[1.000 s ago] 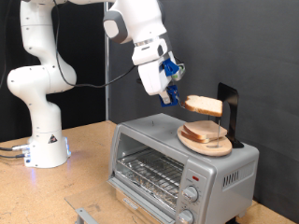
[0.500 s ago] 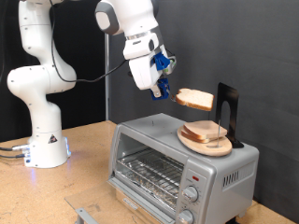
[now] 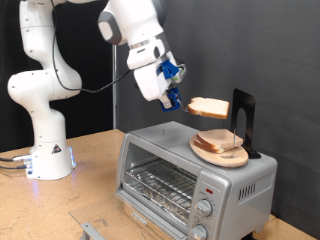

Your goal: Make a piece of toast with the oven

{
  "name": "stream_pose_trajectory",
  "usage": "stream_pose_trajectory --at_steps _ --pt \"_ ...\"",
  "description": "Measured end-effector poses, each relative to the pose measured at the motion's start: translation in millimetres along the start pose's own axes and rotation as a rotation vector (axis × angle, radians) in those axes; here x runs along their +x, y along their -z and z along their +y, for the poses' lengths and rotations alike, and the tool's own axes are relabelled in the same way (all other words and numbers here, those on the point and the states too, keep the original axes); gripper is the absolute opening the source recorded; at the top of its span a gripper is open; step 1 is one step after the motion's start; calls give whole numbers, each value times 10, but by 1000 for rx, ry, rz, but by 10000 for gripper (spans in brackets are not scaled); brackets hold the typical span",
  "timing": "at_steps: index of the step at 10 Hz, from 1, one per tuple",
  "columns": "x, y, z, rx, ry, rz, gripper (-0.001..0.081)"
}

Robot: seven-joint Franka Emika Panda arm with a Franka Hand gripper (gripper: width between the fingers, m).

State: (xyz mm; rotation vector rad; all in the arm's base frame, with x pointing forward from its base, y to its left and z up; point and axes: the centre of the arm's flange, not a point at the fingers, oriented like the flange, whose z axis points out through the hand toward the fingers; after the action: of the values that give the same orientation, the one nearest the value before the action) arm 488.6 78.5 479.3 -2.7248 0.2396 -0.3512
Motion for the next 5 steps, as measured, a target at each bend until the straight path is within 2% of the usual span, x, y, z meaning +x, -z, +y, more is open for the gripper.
stream_pose_trajectory --at_steps 2,5 --pt "-131 118 243 41 0 21 412" --pt "-354 334 622 59 -7 42 412"
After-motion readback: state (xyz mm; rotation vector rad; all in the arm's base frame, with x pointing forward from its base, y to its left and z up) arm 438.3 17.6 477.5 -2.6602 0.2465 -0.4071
